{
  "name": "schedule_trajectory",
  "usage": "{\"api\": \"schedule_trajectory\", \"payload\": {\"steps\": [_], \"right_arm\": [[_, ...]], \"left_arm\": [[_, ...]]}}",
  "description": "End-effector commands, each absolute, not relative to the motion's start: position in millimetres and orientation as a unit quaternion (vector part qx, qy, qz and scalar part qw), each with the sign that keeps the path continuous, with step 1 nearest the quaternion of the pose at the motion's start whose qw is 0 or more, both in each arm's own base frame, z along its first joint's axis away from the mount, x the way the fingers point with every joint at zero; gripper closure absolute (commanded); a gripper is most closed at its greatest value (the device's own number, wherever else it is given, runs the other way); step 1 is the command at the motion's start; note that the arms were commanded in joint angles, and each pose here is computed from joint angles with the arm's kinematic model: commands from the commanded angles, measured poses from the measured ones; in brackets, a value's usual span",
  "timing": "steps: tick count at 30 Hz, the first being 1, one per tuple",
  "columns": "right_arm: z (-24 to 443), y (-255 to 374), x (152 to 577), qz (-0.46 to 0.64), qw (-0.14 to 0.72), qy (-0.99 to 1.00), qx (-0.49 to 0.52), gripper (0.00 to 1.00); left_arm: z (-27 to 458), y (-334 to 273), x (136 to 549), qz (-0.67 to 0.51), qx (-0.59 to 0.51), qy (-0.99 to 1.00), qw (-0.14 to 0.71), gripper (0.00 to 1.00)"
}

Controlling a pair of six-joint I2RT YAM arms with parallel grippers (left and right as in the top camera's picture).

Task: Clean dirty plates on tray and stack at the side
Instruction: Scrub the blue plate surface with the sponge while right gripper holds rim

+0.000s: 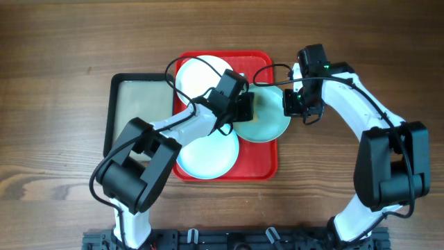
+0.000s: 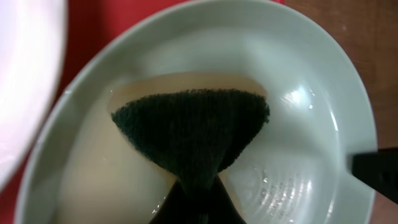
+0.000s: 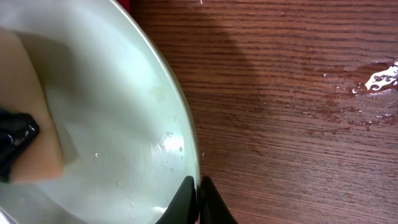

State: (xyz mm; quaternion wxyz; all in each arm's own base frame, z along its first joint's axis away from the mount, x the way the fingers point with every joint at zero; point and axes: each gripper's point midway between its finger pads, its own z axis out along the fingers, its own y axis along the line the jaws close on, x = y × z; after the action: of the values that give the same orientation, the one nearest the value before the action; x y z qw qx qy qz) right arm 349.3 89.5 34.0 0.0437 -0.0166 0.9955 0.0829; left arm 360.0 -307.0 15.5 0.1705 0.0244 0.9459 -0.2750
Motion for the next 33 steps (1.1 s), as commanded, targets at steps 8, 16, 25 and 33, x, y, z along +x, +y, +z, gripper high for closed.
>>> {"api": "schedule_trajectory", "payload": {"steps": [8,16,25,33], "right_arm": [[30,108,343,0.124,0.027,0.991,-0.036,0.96],[30,108,343,0.124,0.027,0.991,-0.036,0.96],[30,108,343,0.124,0.028,0.991,-0.036,0.96],[30,108,343,0.124,0.027,0.991,-0.037,0.96]], "left_arm": [[3,-331,332,-0.332,0.013,0.939,0.091,0.95],[8,-347,325,-0.351,0.019,0.932,0.088,0.95],[15,-366,303,-0.383,0.025,0.922,0.047,0.96],[15,-356,342,-0.34,0.004,0.929,0.15,0.96]]}}
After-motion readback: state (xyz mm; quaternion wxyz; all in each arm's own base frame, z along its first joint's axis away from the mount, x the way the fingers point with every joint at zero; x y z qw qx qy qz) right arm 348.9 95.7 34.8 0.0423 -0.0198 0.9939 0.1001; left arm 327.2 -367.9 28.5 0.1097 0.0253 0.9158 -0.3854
